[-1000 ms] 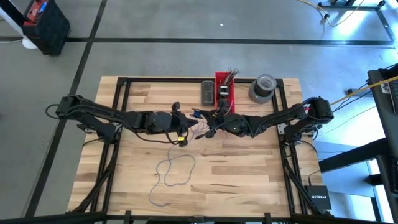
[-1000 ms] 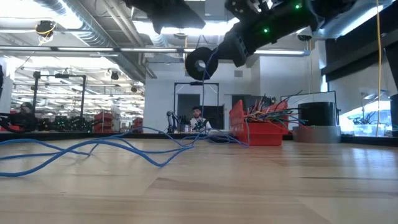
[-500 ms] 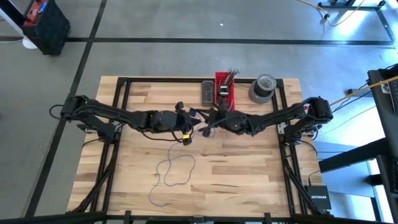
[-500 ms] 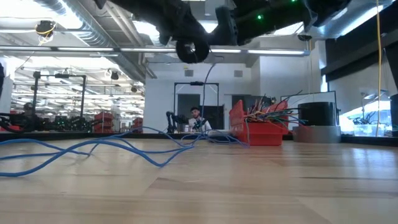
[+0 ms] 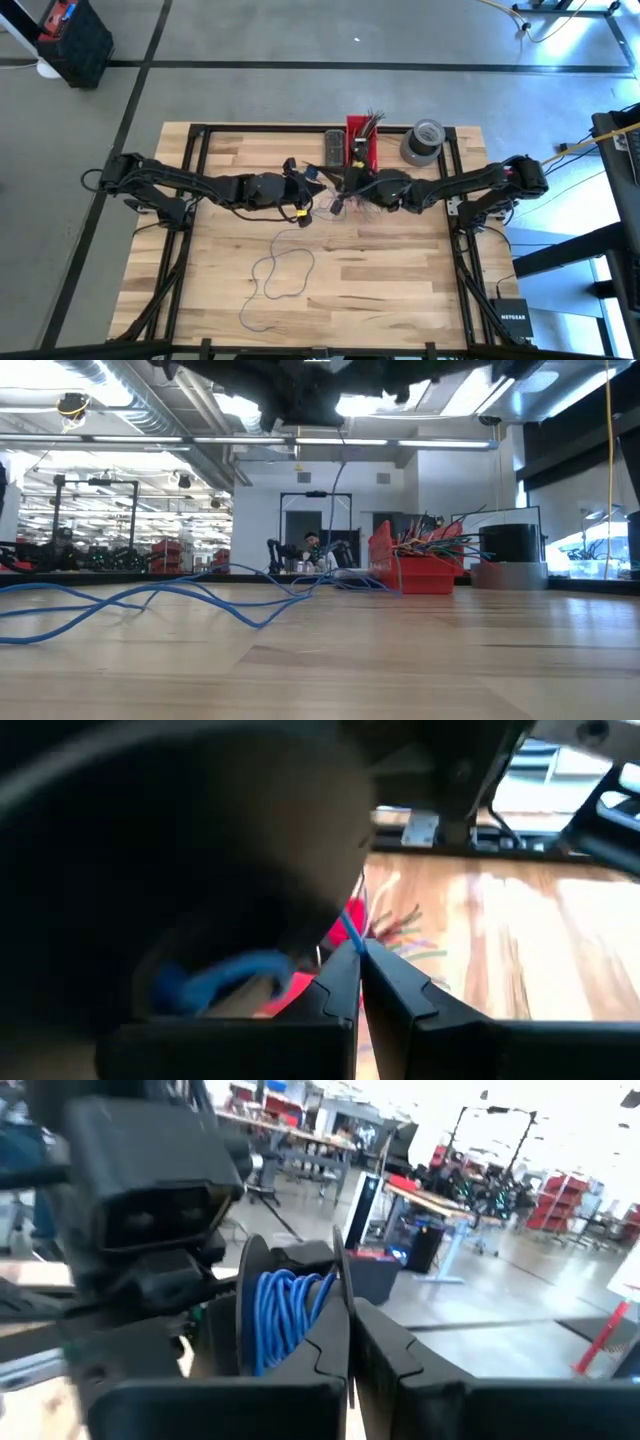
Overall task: Coil cords
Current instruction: Coil the blue wire into the black spool
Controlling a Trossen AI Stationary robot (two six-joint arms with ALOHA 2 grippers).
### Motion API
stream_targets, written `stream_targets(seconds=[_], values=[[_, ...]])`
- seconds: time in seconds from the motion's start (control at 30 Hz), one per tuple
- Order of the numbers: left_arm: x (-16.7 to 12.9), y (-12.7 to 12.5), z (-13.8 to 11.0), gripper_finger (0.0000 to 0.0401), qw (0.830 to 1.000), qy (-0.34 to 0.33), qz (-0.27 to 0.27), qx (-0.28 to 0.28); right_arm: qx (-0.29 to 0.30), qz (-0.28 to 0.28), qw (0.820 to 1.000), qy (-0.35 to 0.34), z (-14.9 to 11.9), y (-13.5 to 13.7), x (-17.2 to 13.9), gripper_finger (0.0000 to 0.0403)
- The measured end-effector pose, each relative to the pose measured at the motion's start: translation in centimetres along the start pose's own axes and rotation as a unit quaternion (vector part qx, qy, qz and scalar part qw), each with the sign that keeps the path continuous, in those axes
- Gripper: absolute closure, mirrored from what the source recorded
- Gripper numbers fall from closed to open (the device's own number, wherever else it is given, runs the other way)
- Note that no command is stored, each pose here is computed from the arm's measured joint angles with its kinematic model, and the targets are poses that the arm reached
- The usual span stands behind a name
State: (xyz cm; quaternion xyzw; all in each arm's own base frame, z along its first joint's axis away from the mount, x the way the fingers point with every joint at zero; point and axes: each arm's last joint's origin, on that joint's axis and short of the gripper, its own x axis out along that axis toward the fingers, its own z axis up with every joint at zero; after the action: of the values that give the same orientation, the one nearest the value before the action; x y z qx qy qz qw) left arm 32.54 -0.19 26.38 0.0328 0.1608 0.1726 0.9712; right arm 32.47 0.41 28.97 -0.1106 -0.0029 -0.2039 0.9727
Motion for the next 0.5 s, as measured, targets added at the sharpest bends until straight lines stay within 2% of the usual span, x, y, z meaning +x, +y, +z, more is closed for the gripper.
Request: stream_targets(seconds=[0.2, 0.4, 0.5], values=[[0.3, 0.2, 0.2, 0.0395, 1.000, -0.008, 0.001, 0.004, 0.007, -0.005, 0.999, -0.041, 2.7, -1.4, -1.6, 0.0395], [0.9, -0.1, -2.0, 0.0390, 0.998, 0.053, -0.007, 0.032, 0.049, -0.010, 0.990, -0.134, 6.4, -3.3, -3.7, 0.0395], [1.2, 0.0, -1.1, 0.0389, 0.999, 0.022, 0.000, 0.024, 0.048, 0.008, 0.988, -0.145, 6.8, -3.6, -4.3, 0.0395]])
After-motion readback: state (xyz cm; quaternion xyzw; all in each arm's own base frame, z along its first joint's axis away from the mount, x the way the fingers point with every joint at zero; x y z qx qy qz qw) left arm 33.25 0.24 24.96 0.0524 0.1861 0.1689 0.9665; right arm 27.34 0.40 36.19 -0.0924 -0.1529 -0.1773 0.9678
